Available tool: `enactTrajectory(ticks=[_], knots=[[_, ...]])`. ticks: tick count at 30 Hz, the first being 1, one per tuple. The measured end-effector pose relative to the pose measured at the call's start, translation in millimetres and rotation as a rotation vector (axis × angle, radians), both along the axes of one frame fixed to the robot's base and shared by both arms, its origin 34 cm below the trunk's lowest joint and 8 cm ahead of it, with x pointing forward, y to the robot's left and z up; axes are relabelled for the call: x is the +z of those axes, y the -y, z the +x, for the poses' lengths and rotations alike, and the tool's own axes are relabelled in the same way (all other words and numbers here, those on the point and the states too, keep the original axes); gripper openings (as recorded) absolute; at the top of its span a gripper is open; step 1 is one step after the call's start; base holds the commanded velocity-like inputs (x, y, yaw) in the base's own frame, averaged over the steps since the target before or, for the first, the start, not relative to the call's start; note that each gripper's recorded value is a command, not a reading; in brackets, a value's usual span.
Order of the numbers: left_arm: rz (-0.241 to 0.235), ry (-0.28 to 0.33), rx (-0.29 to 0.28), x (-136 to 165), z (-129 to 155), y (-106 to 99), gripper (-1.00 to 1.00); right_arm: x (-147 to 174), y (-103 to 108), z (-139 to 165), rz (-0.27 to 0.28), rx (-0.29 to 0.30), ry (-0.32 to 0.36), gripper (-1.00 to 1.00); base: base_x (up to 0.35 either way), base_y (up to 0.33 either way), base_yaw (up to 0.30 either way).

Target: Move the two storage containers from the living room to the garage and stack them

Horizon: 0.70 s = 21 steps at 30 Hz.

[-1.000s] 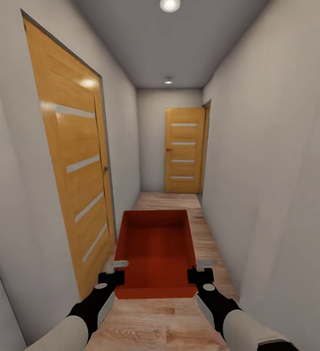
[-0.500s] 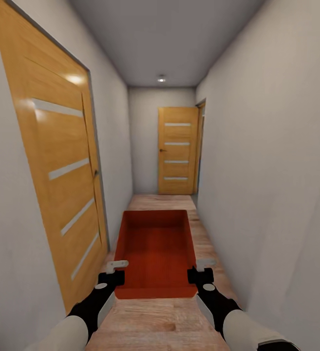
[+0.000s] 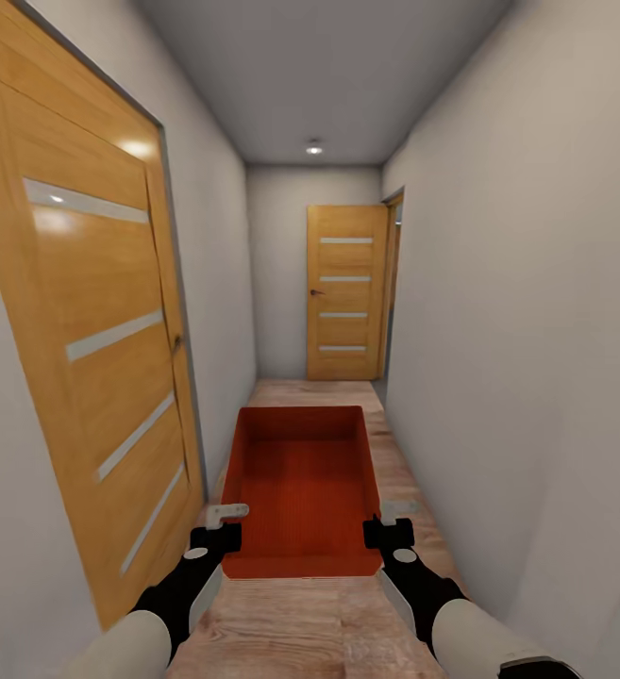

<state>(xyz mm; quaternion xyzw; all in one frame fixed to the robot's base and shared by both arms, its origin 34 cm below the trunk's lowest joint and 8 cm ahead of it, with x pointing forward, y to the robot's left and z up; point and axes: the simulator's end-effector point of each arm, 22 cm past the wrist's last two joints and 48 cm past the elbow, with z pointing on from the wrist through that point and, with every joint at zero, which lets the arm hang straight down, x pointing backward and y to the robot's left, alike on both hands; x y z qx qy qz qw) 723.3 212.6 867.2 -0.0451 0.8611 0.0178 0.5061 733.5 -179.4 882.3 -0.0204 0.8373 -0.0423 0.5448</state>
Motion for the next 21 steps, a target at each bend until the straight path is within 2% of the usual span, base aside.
enactTrajectory(ticks=[21], knots=[[0.001, 0.0, 0.0, 0.1, -0.1, 0.9, -1.0, -0.3, 1.0, -0.1, 0.0, 0.0, 0.0, -1.0, 0.324, 0.0, 0.0]])
